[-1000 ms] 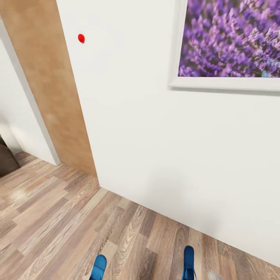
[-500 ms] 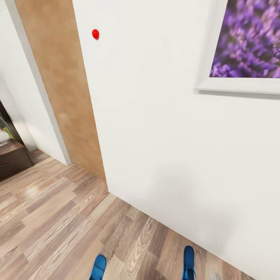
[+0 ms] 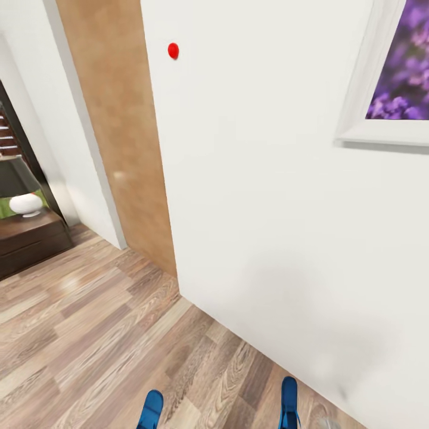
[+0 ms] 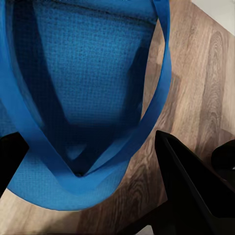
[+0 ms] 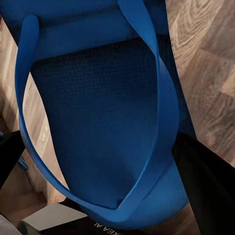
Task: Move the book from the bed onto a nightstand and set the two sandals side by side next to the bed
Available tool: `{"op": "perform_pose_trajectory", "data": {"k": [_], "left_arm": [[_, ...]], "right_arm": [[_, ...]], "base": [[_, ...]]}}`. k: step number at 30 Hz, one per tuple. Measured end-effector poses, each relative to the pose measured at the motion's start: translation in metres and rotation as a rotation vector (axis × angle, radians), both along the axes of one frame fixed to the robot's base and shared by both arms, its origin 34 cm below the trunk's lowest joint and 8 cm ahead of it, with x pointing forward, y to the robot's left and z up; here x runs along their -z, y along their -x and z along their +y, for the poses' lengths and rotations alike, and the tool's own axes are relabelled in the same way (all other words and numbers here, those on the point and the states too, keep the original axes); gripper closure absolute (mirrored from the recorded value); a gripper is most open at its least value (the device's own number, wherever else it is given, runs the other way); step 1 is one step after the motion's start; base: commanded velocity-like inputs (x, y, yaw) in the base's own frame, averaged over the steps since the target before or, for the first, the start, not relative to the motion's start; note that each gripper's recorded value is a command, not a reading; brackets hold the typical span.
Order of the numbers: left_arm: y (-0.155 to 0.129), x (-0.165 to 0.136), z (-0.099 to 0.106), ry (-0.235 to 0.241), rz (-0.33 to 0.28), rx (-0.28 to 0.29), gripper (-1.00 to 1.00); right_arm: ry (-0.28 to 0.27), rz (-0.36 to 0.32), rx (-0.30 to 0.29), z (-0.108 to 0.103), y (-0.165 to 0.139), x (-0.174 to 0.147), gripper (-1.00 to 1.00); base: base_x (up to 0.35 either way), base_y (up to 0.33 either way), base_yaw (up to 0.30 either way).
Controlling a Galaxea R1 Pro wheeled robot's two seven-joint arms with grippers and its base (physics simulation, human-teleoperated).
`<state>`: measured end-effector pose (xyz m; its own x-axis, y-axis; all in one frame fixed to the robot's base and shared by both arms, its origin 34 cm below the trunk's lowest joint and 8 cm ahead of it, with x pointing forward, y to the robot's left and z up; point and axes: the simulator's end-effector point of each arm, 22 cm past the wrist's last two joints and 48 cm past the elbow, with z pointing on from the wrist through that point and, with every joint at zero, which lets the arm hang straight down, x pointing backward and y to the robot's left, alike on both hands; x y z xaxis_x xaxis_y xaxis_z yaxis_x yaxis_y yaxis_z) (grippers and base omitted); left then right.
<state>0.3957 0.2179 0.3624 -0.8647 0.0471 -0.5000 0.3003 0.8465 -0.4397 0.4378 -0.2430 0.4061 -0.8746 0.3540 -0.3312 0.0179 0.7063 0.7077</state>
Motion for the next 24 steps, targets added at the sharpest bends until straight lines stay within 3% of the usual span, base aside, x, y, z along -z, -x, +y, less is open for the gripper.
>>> {"op": "perform_pose_trajectory", "data": {"k": [24], "left_arm": [[-0.0003,-0.0001,0.0000,0.000,-0.001,0.000,1.00]], "right_arm": [[-0.001,0.001,-0.001,0.0011,0.0002,0.0002,1.00]], "base": [[0.000,0.000,0.196]]}}
